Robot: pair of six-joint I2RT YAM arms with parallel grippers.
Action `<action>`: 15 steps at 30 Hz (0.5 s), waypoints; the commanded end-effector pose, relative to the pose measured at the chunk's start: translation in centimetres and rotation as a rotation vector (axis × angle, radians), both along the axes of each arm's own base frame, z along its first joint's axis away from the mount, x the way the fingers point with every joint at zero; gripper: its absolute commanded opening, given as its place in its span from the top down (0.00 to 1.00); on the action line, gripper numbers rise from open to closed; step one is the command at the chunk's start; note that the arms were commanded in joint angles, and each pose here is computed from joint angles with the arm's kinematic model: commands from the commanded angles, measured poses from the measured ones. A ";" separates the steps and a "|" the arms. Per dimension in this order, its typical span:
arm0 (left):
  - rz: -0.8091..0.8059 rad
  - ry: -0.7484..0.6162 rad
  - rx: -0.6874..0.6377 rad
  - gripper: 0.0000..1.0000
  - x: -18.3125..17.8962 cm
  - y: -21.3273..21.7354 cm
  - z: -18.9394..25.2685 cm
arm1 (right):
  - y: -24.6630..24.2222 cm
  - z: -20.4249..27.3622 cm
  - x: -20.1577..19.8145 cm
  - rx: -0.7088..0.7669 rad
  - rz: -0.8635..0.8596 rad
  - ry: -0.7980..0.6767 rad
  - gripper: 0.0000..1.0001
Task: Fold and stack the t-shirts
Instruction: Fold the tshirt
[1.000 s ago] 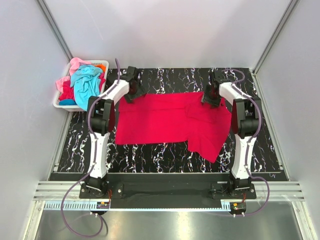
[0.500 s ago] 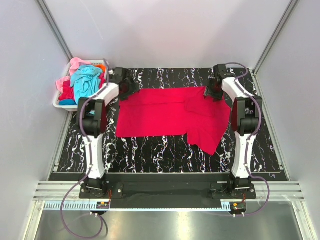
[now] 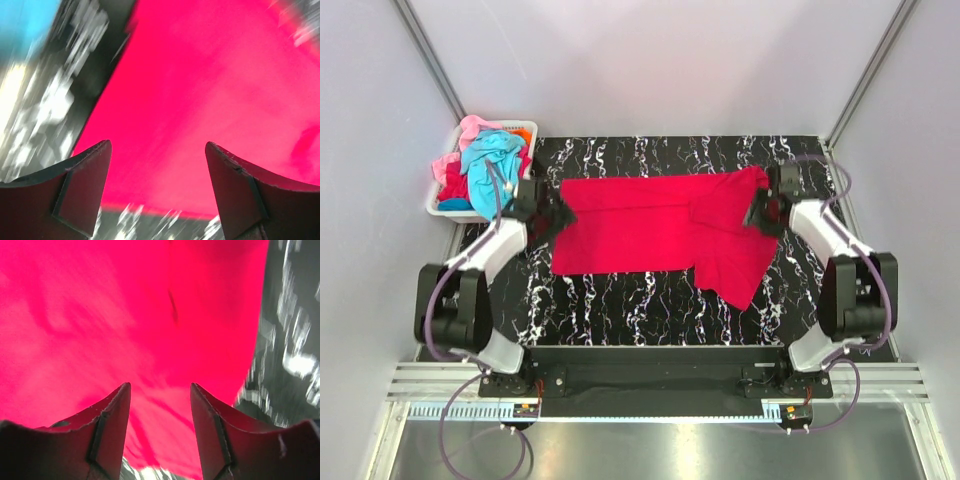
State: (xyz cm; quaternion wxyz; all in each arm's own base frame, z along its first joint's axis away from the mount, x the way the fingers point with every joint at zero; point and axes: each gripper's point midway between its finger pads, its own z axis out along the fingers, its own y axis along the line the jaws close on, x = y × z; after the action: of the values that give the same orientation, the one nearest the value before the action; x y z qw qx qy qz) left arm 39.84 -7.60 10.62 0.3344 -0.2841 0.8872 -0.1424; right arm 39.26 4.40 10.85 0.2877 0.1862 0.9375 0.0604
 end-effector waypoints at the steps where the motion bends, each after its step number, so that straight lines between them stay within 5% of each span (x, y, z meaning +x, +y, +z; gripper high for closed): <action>1: 0.094 0.074 0.049 0.20 -4.8 1.2 -2.0 | 1.3 -1.8 -3.9 0.096 -0.006 0.022 0.43; 7: 0.168 0.105 0.096 0.21 -11.1 2.7 -3.6 | 2.3 -3.0 -8.4 0.152 -0.023 0.041 0.45; 15: 0.262 0.139 0.135 0.23 -13.2 4.3 -5.2 | 2.3 -4.7 -11.2 0.174 -0.072 0.063 0.45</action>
State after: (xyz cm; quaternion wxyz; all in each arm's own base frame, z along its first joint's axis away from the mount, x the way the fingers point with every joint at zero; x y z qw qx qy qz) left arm 26.83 -4.31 6.18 0.2975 -0.3592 0.8836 -0.0428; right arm 27.90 6.18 6.02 0.2310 0.2312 0.9387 0.1095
